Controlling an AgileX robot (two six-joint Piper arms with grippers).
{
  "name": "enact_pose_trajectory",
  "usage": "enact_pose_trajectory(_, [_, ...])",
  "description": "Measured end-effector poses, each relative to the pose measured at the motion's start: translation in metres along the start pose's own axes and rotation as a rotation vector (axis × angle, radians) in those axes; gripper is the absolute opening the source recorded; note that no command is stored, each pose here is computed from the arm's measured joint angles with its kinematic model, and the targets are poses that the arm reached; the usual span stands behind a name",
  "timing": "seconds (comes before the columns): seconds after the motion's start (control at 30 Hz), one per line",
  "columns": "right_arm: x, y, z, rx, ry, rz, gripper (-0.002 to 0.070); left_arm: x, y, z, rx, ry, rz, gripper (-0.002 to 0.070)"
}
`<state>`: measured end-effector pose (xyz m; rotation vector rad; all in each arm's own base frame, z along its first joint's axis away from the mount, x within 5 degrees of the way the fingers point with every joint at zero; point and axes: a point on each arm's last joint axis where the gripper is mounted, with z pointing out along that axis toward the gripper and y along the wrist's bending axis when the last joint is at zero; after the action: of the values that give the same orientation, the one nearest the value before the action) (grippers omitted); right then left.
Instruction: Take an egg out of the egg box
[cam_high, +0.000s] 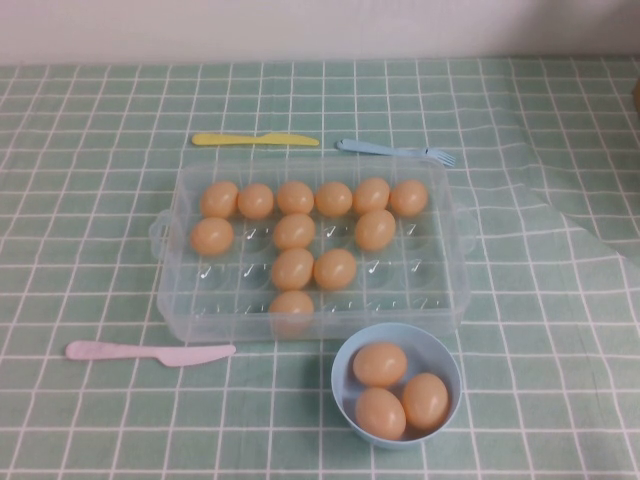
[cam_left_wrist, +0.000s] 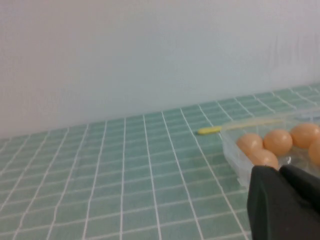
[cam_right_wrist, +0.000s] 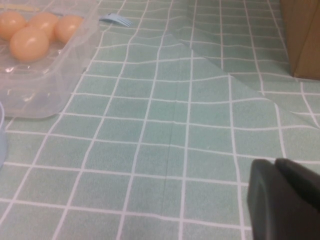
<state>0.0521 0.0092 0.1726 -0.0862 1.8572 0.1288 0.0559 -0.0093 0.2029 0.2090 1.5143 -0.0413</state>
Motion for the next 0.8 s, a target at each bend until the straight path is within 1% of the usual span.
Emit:
enact_pose_trajectory(0.27, [0.000,0.000,0.000,0.000,0.000,0.000,-0.0017,0.026,-0.004,-0.004,0.047,0.287,-0.011,-0.0002])
enact_pose_trajectory(0.33, [0.000,0.000,0.000,0.000,0.000,0.000,-0.0017,0.030,-0.005,-0.005,0.052,0.326,-0.015,-0.0002])
enact_pose_trajectory(0.8, [0.000,0.000,0.000,0.000,0.000,0.000,-0.0017,0.030,-0.005,-0.005,0.053,0.336,-0.023,-0.0002])
